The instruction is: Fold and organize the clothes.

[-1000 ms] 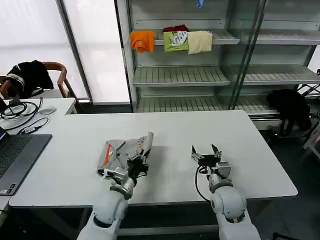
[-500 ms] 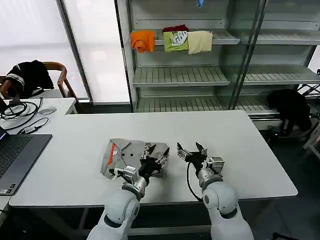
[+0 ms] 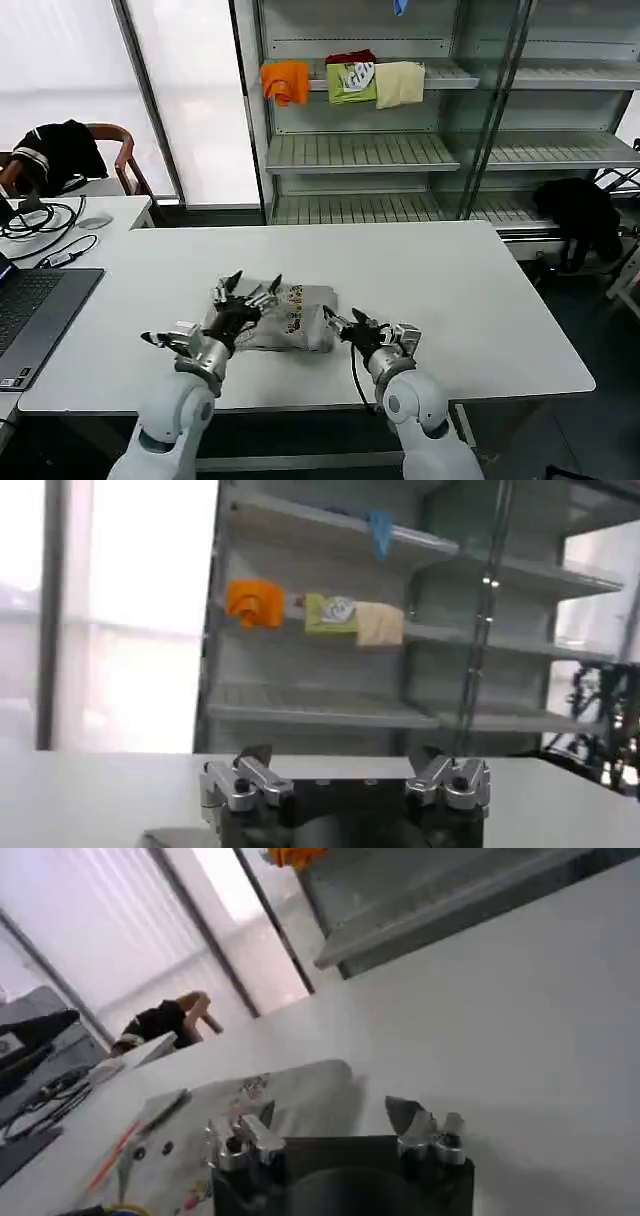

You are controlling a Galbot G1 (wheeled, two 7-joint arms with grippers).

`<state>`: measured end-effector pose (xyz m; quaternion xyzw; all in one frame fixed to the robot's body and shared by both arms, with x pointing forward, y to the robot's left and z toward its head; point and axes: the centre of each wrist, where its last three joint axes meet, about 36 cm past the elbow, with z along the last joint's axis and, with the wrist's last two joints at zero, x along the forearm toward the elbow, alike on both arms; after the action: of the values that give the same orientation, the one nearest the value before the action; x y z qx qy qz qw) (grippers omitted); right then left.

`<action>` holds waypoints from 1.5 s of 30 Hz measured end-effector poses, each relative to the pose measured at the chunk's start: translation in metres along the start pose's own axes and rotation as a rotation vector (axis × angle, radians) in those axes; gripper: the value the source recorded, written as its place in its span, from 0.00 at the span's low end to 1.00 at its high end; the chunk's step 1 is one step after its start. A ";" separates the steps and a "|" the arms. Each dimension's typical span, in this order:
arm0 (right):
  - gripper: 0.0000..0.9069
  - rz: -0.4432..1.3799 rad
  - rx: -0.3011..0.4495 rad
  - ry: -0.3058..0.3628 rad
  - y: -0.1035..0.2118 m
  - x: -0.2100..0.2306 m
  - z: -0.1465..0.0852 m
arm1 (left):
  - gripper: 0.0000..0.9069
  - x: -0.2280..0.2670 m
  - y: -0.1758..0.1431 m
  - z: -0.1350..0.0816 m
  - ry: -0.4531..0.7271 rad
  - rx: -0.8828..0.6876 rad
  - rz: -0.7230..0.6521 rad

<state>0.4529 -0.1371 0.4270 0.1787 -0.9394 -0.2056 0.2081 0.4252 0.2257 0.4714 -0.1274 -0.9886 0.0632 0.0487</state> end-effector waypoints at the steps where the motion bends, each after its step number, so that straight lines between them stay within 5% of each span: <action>1: 0.00 -0.006 -0.004 0.007 0.000 -0.001 0.001 | 1.00 0.001 0.003 -0.001 -0.001 0.002 -0.007; 25: 0.03 -0.030 -0.067 0.038 -0.007 0.002 0.001 | 1.00 0.015 0.031 -0.018 -0.017 0.013 -0.084; 26: 0.61 -0.031 -0.070 0.038 -0.007 0.003 0.002 | 1.00 0.016 0.031 -0.018 -0.017 0.012 -0.086; 27: 1.00 -0.034 -0.074 0.039 -0.007 0.003 0.002 | 1.00 0.016 0.032 -0.018 -0.017 0.011 -0.088; 40: 1.00 -0.072 -0.104 0.049 -0.003 -0.003 0.008 | 1.00 0.022 0.033 -0.012 -0.002 0.019 -0.091; 42: 0.07 -0.073 -0.102 0.052 -0.002 -0.005 0.009 | 1.00 0.022 0.033 -0.011 0.000 0.019 -0.092; 45: 0.00 -0.080 -0.099 0.061 0.001 -0.008 0.012 | 1.00 0.022 0.034 -0.011 0.001 0.021 -0.092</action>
<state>0.4544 -0.1293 0.4148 0.2120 -0.9134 -0.2545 0.2367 0.4136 0.2647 0.4791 -0.0810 -0.9927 0.0713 0.0535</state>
